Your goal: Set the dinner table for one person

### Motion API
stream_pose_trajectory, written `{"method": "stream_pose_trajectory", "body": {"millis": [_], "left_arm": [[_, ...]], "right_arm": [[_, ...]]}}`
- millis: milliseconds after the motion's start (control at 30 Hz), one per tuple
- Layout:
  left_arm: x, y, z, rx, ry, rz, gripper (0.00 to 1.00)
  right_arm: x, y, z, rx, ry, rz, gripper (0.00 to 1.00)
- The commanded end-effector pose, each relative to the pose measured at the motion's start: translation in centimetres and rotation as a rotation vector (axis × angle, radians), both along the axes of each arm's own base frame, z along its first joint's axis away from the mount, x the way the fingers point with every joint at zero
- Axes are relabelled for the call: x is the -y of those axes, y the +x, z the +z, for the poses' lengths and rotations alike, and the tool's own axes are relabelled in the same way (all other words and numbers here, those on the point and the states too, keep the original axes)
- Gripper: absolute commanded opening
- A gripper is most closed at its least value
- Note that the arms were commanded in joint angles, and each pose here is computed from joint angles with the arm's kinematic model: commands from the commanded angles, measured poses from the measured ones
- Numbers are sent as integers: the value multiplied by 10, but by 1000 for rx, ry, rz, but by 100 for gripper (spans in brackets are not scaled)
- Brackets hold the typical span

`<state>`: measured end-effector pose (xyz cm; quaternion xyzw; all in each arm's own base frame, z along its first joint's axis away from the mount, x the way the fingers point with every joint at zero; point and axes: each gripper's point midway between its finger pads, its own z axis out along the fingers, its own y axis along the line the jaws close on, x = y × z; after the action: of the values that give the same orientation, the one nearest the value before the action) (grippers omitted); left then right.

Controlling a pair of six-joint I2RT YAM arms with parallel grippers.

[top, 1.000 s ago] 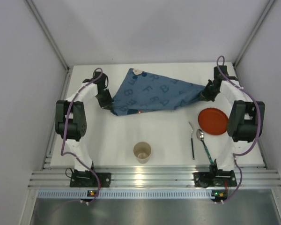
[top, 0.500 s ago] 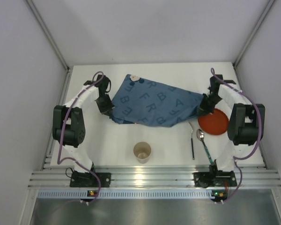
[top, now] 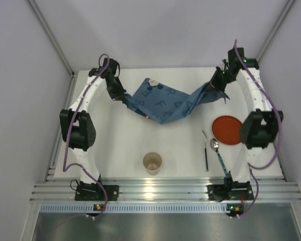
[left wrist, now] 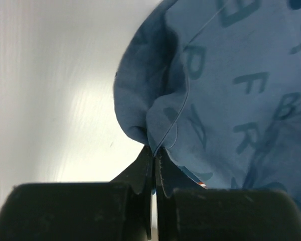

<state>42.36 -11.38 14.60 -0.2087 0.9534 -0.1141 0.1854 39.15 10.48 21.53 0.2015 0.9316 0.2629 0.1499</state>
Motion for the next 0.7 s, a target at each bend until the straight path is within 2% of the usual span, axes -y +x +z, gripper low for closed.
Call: {"method": "stream_pose_trajectory", "body": {"millis": [0,33,67,100,133,167,200,233,267,367,433,467,500,533,567,600,667], "left_arm": [[15,45,23,101,-66,5,0],[19,63,48,179,-91,9,0],[23,75,49,195,-112,15,0],[26,83,59,230,-135,12,0],[29,95,80,289,-162,23,0],[33,107,89,337,-190,22,0],[38,110,100,364,-226,8,0],[41,116,115,411,-245,2,0],[43,120,132,470,-261,-11,0],[44,119,169,589,-269,-57,0],[39,114,168,608,-232,-66,0],[36,107,181,641,-223,-68,0],[32,103,177,635,-203,-60,0],[28,96,156,581,-177,-51,0],[19,89,151,566,-136,-33,0],[13,74,115,456,-97,-21,0],[-2,59,78,357,-2,-1,0]], "right_arm": [[-10,51,-12,-93,116,-23,0],[-15,84,0,-36,158,-28,0],[-7,102,10,-39,228,-105,0],[-7,122,30,21,341,-110,0],[-7,135,36,29,420,-135,0],[-14,141,56,-12,572,-179,0],[-9,167,72,138,638,-157,0],[-10,170,111,248,692,-134,0],[-10,179,159,425,768,-87,1],[-11,157,248,728,832,57,0],[-10,138,267,773,804,94,4],[-8,134,258,804,732,121,6],[0,137,198,597,695,16,11],[5,118,184,537,628,-29,15],[20,102,117,352,484,-121,15],[29,75,59,186,418,-172,14],[39,22,-20,-41,260,-159,12]]}}
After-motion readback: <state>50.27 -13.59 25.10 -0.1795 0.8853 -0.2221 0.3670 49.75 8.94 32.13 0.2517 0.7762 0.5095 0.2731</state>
